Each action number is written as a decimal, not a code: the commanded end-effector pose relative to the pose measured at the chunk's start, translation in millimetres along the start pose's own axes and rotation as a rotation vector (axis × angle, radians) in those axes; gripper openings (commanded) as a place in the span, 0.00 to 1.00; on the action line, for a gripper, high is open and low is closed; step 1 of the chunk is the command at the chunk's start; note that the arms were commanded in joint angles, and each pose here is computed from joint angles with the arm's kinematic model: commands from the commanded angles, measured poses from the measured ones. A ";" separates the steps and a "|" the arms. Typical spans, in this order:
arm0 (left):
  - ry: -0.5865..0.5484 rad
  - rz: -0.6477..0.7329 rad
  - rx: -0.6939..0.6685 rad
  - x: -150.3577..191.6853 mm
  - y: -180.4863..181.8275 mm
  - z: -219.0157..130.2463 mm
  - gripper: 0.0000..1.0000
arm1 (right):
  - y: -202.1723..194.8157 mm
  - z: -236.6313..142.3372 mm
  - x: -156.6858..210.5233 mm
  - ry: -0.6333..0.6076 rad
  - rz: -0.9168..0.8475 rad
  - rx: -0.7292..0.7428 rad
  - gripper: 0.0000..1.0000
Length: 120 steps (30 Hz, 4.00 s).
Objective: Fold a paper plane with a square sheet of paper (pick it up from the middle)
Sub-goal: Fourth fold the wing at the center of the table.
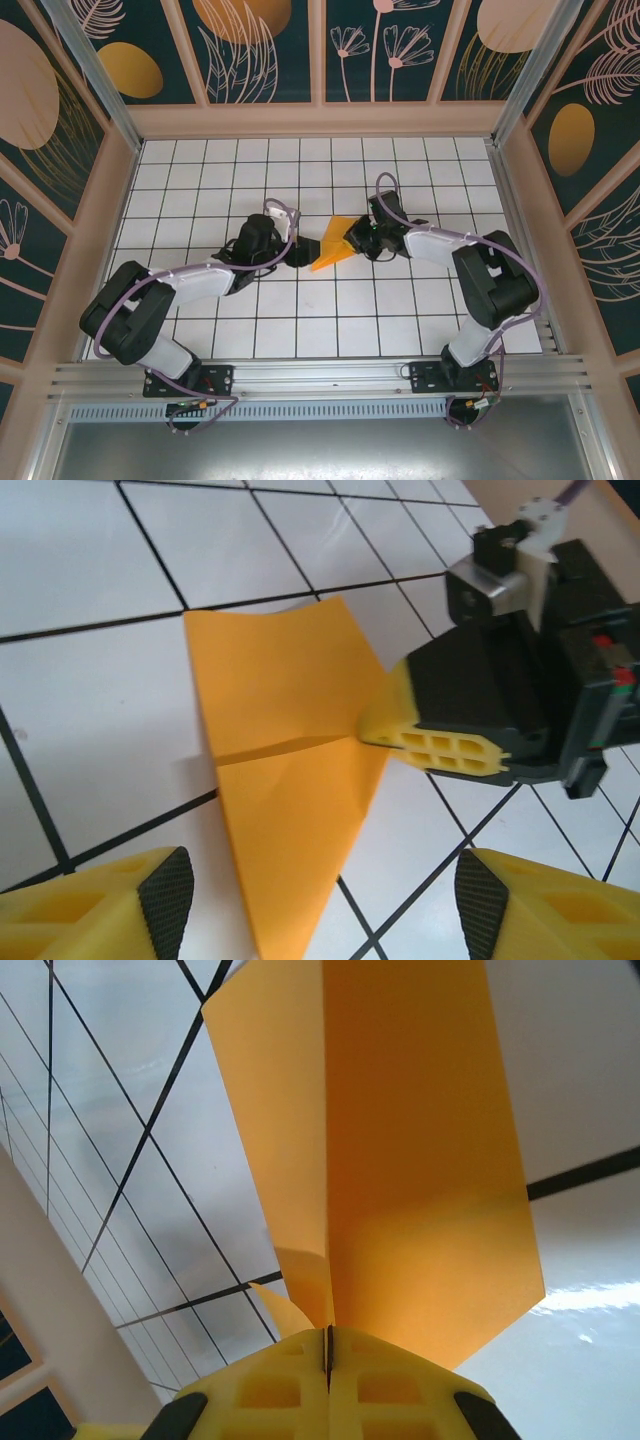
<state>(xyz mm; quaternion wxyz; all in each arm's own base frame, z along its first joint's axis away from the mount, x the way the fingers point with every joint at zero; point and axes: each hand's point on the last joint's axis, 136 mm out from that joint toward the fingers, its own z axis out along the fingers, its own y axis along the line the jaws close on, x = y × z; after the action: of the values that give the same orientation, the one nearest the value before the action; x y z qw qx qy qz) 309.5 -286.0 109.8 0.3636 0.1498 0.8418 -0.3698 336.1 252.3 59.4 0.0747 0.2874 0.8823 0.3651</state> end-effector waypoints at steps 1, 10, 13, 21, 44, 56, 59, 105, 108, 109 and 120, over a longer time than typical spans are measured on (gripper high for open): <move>-0.026 0.088 0.029 -4.3 -8.7 4.3 0.68 | 14.4 5.8 1.4 0.035 0.023 -0.026 0.00; 0.023 0.269 -0.049 10.5 -8.1 30.8 0.66 | 11.9 9.2 3.3 0.076 0.070 -0.020 0.00; 0.039 0.350 -0.072 15.3 -7.0 37.9 0.64 | 13.3 8.4 2.6 0.087 0.081 -0.023 0.01; 0.111 0.490 -0.138 37.1 3.4 56.4 0.58 | 15.7 7.7 2.0 0.109 0.099 -0.034 0.04; 0.153 0.546 -0.173 55.9 20.1 61.9 0.18 | 16.1 6.6 1.7 0.132 0.090 -0.039 0.24; 0.158 0.349 -0.140 59.3 11.9 59.9 0.08 | 24.6 -30.2 -23.1 -0.038 -0.217 -0.104 0.48; 0.170 0.252 -0.108 61.5 4.7 60.1 0.07 | 13.8 -31.8 -20.6 -0.051 -0.318 -0.086 0.48; 0.087 -0.140 -0.010 64.5 -6.7 42.4 0.06 | -5.7 16.3 17.3 0.110 -0.467 -0.111 0.43; 0.109 -0.140 -0.012 65.0 -7.2 45.1 0.06 | -11.0 17.9 16.7 0.112 -0.459 -0.103 0.44; 0.120 -0.141 -0.013 66.8 -7.0 46.3 0.06 | -11.9 17.5 16.2 0.111 -0.457 -0.103 0.44; 0.197 -0.188 -0.040 72.6 -2.3 57.2 0.04 | -22.5 8.0 11.6 0.081 -0.435 -0.112 0.45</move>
<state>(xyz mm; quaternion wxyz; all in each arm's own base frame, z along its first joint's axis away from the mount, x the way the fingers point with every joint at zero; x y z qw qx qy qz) 285.6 -331.3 37.9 0.2665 0.1088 0.8831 -0.3706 319.8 255.1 34.8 0.1224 0.0651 0.9099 0.3909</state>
